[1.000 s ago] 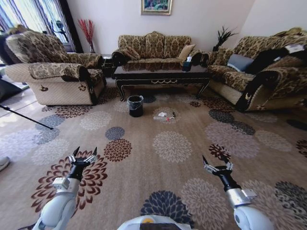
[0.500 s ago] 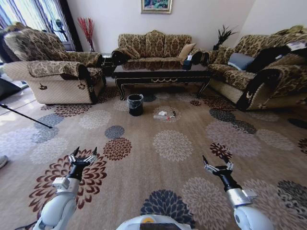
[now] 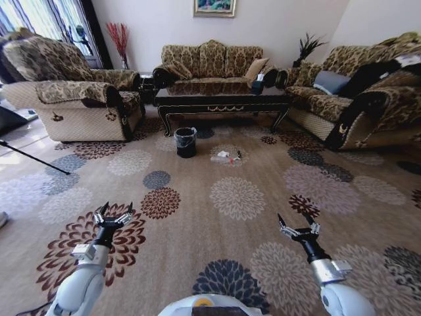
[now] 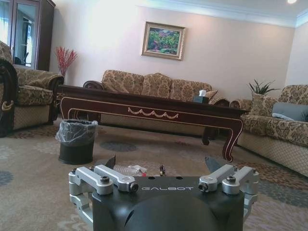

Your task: Move to the front of the table and pick up the trash from the floor, then place it into the trash bin.

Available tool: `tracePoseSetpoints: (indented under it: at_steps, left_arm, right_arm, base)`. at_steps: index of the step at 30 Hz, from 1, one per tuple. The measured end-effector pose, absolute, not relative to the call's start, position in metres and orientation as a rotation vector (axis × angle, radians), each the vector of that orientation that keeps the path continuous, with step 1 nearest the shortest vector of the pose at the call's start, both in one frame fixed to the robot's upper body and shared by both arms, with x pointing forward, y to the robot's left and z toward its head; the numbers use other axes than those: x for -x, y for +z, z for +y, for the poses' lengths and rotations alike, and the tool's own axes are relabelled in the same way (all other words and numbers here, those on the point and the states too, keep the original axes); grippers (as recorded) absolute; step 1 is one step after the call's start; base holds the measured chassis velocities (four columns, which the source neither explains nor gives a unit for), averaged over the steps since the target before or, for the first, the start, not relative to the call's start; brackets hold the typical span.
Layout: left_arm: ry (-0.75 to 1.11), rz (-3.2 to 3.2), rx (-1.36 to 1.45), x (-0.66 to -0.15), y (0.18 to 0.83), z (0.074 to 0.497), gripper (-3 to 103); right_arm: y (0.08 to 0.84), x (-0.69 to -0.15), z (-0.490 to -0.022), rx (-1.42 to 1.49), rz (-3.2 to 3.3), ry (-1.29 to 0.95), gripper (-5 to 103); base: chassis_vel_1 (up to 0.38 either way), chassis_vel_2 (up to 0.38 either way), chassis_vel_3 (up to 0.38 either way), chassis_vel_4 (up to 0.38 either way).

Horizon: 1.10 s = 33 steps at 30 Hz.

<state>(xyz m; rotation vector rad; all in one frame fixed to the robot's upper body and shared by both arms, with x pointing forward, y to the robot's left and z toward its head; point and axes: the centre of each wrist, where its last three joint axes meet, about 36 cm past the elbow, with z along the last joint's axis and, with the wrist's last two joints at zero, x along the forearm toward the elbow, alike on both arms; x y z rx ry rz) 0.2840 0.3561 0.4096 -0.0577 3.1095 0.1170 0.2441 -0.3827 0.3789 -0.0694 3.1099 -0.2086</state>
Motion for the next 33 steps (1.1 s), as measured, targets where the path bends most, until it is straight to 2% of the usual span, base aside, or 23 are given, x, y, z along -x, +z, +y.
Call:
tracePoseSetpoints:
  at_steps: [6, 7, 12, 19, 33]
  left_arm:
    - [0.106, 3.099, 0.079, -0.2837, 0.4113, 0.3550, 99]
    - [0.096, 3.091, 0.090, -0.2845, 0.4120, 0.3549, 96]
    - [0.084, 3.072, 0.103, -0.2855, 0.4123, 0.3547, 100]
    - [0.091, 3.073, 0.109, -0.2843, 0.4097, 0.3551, 100]
    - [0.101, 3.075, 0.115, -0.2838, 0.4061, 0.3564, 100]
  right_arm:
    - [0.3790, -0.2441, -0.3827, 0.069, 3.108, -0.209, 100]
    - [0.3791, -0.2443, -0.3826, 0.070, 3.108, -0.209, 100]
    - [0.3785, -0.2439, -0.3818, 0.075, 3.108, -0.208, 100]
    - [0.3785, -0.2436, -0.3820, 0.075, 3.107, -0.211, 100]
    - [0.3773, -0.2429, -0.3816, 0.077, 3.110, -0.213, 100]
  base:
    - [0.000, 0.000, 0.000, 0.000]
    - [0.000, 0.000, 0.000, 0.000]
    - [0.000, 0.000, 0.000, 0.000]
    - [-0.006, 0.005, 0.004, -0.008]
    - [-0.093, 0.110, 0.098, -0.095]
